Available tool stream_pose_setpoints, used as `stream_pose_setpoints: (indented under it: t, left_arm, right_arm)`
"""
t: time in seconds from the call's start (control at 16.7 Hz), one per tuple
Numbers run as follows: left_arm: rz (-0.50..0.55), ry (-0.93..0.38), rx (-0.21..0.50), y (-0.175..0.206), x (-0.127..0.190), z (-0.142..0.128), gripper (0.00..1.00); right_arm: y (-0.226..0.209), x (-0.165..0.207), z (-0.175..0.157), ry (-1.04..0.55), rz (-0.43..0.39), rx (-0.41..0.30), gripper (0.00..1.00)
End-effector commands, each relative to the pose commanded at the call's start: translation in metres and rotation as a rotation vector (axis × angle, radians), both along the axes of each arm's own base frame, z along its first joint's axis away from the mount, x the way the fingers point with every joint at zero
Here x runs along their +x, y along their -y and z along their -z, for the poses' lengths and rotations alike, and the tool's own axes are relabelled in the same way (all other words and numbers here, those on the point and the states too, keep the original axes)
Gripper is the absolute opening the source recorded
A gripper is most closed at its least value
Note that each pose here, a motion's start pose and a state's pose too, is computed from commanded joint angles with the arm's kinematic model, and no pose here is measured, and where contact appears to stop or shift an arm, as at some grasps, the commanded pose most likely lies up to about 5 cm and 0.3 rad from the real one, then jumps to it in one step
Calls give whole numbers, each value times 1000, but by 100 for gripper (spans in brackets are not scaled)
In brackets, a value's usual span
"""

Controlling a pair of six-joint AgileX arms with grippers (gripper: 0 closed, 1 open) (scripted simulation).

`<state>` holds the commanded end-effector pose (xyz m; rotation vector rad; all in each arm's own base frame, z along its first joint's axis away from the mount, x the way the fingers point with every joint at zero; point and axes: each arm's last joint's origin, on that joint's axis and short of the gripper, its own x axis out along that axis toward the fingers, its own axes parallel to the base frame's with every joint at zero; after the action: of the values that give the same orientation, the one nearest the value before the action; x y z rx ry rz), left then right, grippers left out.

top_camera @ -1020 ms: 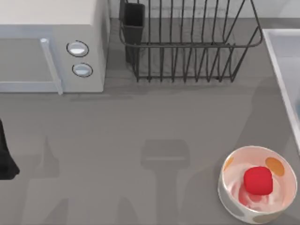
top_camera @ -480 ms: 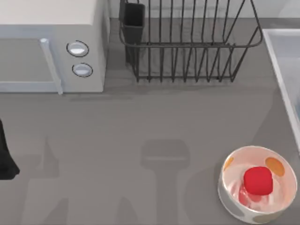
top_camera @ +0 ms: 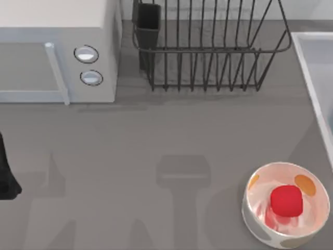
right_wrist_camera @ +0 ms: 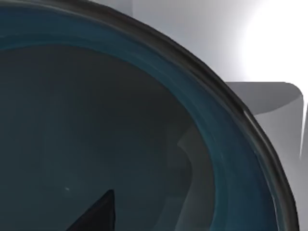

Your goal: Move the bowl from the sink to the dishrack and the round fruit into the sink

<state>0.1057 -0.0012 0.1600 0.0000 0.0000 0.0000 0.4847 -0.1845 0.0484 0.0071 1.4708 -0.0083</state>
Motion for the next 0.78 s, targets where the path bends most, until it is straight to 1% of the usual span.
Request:
stream_pose_setpoints:
  t: [0.78]
  left_arm:
    - [0,0,0,0,0,0,100]
  right_arm:
    - [0,0,0,0,0,0,2]
